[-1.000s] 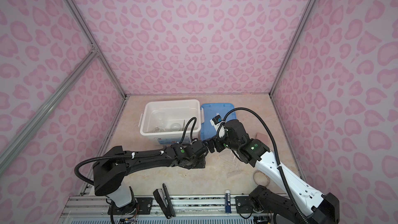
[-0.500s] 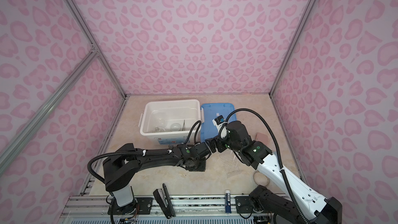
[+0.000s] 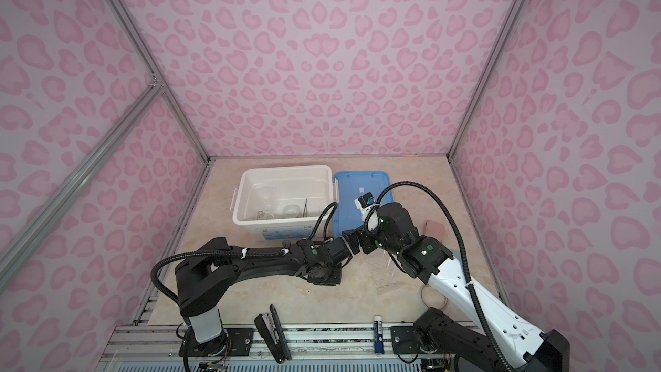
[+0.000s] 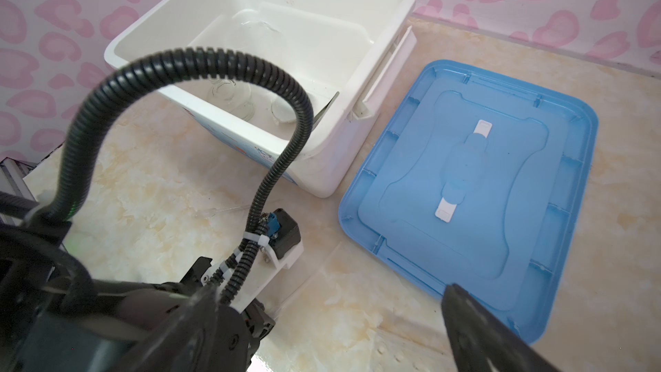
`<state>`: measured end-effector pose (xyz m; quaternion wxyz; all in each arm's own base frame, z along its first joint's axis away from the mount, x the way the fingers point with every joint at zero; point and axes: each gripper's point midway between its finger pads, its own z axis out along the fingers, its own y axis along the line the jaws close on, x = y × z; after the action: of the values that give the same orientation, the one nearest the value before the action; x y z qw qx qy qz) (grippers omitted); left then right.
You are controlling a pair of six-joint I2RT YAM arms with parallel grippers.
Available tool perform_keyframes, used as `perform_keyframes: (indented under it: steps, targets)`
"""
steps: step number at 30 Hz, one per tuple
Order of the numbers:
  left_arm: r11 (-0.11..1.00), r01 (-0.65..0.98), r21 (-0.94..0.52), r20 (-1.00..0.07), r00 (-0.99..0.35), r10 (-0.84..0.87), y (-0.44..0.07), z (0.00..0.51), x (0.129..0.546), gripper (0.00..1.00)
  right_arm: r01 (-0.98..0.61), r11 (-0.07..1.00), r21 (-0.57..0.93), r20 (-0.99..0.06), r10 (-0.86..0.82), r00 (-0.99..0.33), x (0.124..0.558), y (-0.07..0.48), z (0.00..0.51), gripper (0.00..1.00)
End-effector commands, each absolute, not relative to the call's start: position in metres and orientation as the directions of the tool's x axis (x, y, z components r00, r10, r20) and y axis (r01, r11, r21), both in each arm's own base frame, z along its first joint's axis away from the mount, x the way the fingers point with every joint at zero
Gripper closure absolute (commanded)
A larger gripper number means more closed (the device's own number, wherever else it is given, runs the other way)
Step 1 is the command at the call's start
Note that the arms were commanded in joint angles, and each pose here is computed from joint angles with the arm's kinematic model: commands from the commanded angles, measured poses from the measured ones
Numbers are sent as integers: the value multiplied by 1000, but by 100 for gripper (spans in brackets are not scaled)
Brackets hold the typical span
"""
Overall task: Organize the chemistry lab equipment
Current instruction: 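Close the left gripper on the bulb end of the dropper pipette, then lift the pipette and carry it over the white bin with the left gripper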
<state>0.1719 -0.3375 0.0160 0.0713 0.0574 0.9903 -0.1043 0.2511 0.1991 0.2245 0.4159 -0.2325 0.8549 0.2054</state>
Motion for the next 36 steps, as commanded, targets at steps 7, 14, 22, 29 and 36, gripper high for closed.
perform_keyframes:
  steps: [7, 14, 22, 29, 36]
  targets:
    - [977, 131, -169, -135, -985, 108, -333, 12, 169, 89, -569, 808, 151, -824, -216, -524, 253, 199, 230, 2]
    - [970, 134, -205, -165, -981, 100, -331, 31, 169, 93, -563, 816, 135, -827, -220, -517, 252, 195, 232, 2]
    - [931, 204, -301, -269, -955, 122, -335, 84, 167, 93, -496, 859, 127, -884, -128, -450, 257, 179, 254, 2]
    - [883, 282, -375, -360, -922, 141, -342, 135, 166, 92, -441, 884, 154, -939, -9, -345, 257, 164, 290, 2]
    - [866, 315, -389, -461, -880, 113, -321, 203, 202, 92, -469, 862, 194, -946, 38, -322, 263, 175, 308, 1]
